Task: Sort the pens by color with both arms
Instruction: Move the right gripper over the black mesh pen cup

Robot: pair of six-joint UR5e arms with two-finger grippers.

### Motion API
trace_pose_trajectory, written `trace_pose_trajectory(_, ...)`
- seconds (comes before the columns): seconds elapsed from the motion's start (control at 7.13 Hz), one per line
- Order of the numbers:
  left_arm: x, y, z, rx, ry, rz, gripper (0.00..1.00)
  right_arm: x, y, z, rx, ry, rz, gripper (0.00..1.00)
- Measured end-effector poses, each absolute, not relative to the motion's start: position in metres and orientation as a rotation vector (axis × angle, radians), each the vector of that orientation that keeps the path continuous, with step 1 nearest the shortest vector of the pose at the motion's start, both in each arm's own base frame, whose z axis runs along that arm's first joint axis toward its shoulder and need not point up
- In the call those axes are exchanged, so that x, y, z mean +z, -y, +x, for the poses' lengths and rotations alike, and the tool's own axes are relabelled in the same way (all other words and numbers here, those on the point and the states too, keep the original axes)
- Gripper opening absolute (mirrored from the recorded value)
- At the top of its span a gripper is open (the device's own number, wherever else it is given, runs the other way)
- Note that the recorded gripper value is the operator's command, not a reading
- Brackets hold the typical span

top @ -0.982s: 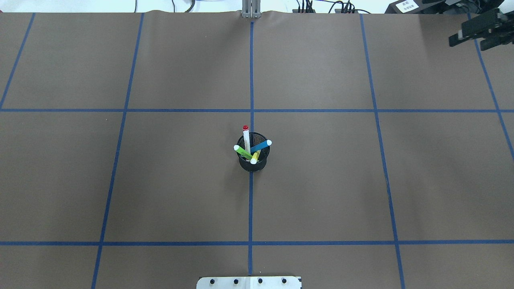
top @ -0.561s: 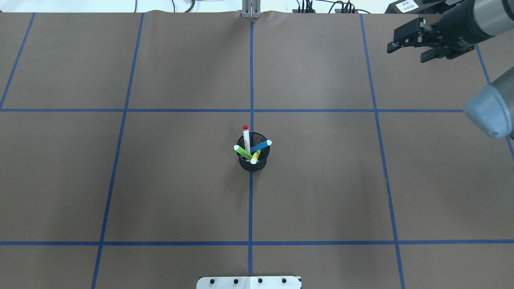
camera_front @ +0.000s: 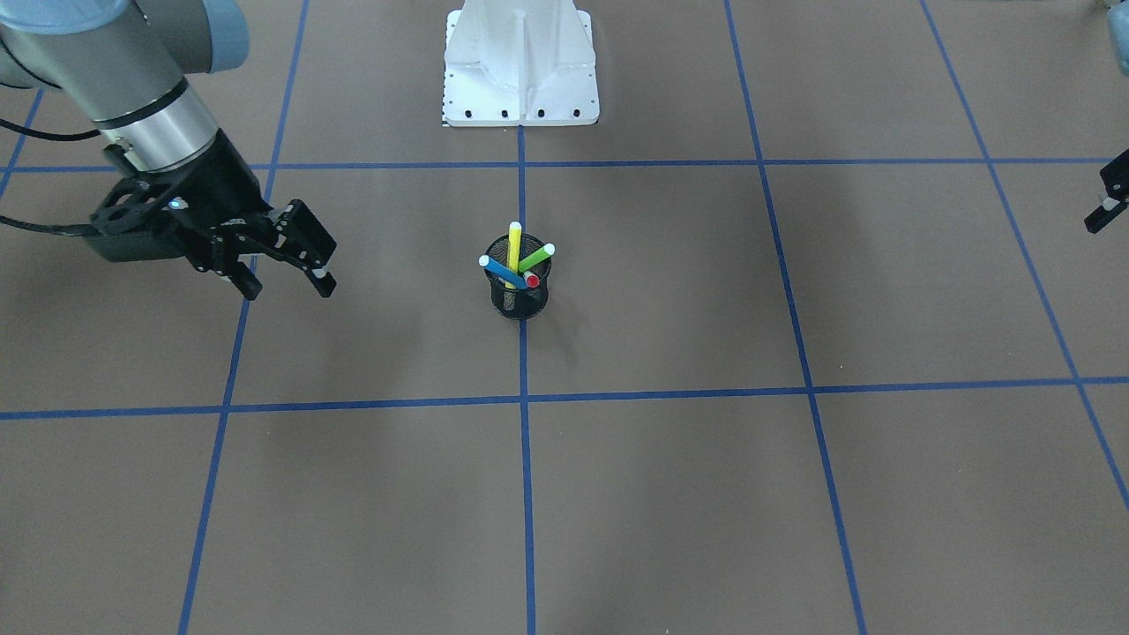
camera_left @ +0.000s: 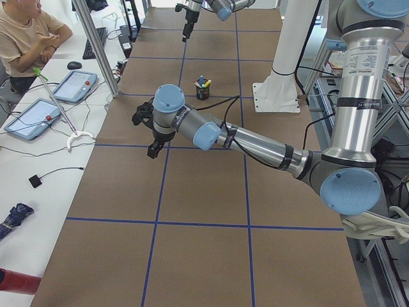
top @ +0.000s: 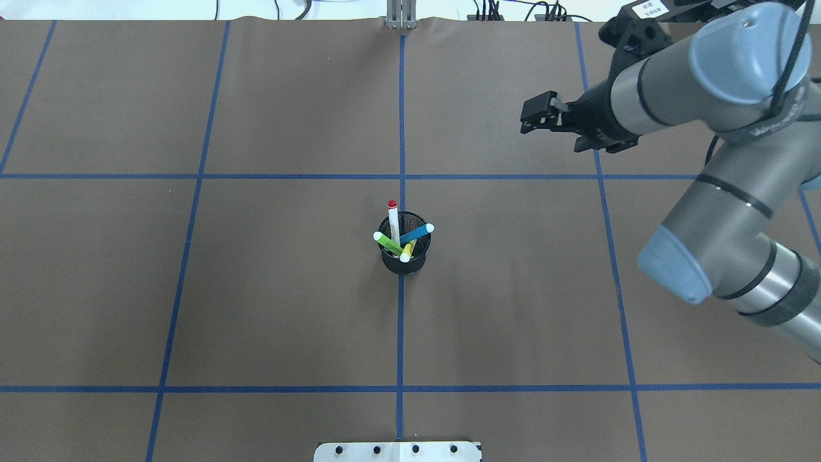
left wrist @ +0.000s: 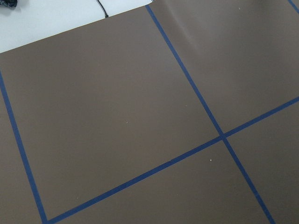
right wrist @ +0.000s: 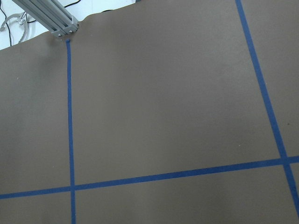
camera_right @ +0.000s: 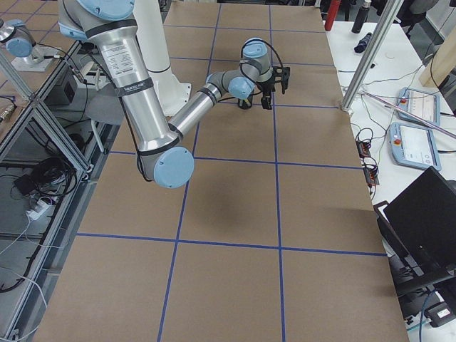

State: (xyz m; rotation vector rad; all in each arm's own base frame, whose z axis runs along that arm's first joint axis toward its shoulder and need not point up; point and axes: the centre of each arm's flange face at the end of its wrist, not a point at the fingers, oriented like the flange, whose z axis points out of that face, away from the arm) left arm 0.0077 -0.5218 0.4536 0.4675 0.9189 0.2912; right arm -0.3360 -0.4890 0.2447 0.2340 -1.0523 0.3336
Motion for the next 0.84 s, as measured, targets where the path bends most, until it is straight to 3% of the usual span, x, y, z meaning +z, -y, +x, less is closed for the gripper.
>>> trace_pose_trajectory(0.14, 0.456, 0.522, 0.009, 0.291, -0.919, 0.463, 1.0, 0.24, 0.472, -0.363, 0.331, 1.062, 0.253, 0.82)
trace_pose_trajectory(0.56, 0.458, 0.523, 0.011, 0.292, -0.92, 0.457, 1.0, 0.232, 0.418, -0.432, 0.292, 1.064, 0.328, 0.82)
trace_pose_trajectory(0.7, 0.459, 0.522, 0.011, 0.292, -0.92, 0.456, 1.0, 0.228, 0.402, -0.451, 0.275, 1.064, 0.347, 0.79)
trace_pose_trajectory(0.84, 0.46, 0.522, 0.011, 0.291, -0.92, 0.454, 1.0, 0.222, 0.386, -0.468, 0.257, 1.066, 0.364, 0.69)
